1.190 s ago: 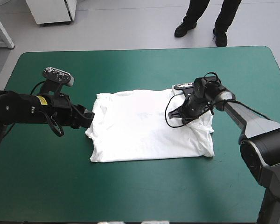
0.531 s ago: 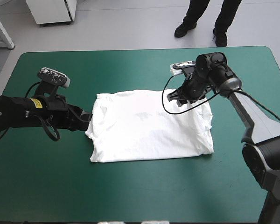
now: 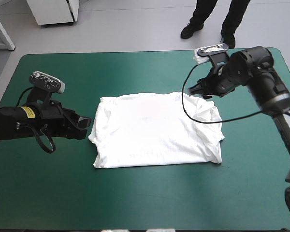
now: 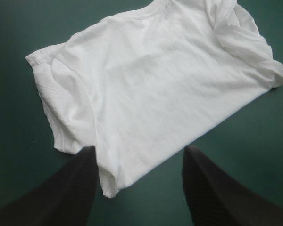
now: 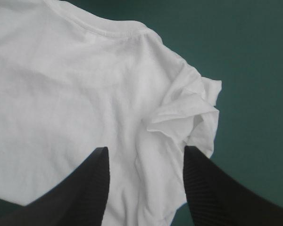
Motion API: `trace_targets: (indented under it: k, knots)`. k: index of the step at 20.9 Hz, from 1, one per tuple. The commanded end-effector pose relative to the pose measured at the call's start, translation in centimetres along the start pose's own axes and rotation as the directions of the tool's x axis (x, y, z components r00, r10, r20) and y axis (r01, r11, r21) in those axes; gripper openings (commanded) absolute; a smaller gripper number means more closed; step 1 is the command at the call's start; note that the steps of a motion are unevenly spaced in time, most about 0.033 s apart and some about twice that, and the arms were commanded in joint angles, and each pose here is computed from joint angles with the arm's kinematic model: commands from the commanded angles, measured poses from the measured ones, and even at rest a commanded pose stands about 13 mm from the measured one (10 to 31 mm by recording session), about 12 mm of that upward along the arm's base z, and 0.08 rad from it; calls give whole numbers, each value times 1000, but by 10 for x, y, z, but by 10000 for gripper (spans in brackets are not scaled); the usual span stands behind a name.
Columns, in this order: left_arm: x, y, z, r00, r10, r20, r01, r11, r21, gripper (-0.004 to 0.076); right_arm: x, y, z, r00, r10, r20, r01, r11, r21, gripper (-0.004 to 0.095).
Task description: Fold the cloth
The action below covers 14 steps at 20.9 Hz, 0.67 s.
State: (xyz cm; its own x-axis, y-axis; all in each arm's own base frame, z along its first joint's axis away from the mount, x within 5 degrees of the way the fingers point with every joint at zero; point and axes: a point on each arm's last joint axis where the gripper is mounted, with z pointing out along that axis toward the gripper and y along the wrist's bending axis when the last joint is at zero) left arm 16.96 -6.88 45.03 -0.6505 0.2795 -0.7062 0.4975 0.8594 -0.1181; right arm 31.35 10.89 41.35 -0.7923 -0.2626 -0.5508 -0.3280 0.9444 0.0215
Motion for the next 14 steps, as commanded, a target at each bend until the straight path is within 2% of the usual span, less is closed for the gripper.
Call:
trace_targets:
  k: [1, 4, 8, 12, 14]
  knots:
    - [1, -5, -14, 1000, 16, 8, -16, 1000, -4, 402, 20, -3, -49, 996, -12, 88, 8, 999, 40, 469]
    - [8, -2, -7, 1000, 9, -28, -10, 1000, -17, 402, 45, -4, -59, 997, -9, 73, 5, 999, 47, 469]
    - [43, -1, 31, 975, 54, -216, -62, 998, -29, 406, 94, -5, -77, 998, 27, 63, -30, 998, 52, 469]
    - [64, 10, 65, 938, 39, -344, -63, 996, -60, 482, 127, -5, -68, 999, 49, 0, -48, 997, 54, 469]
    - [67, 14, 84, 936, 20, -353, -47, 997, -68, 501, 137, -5, -56, 997, 56, -51, -54, 997, 57, 469]
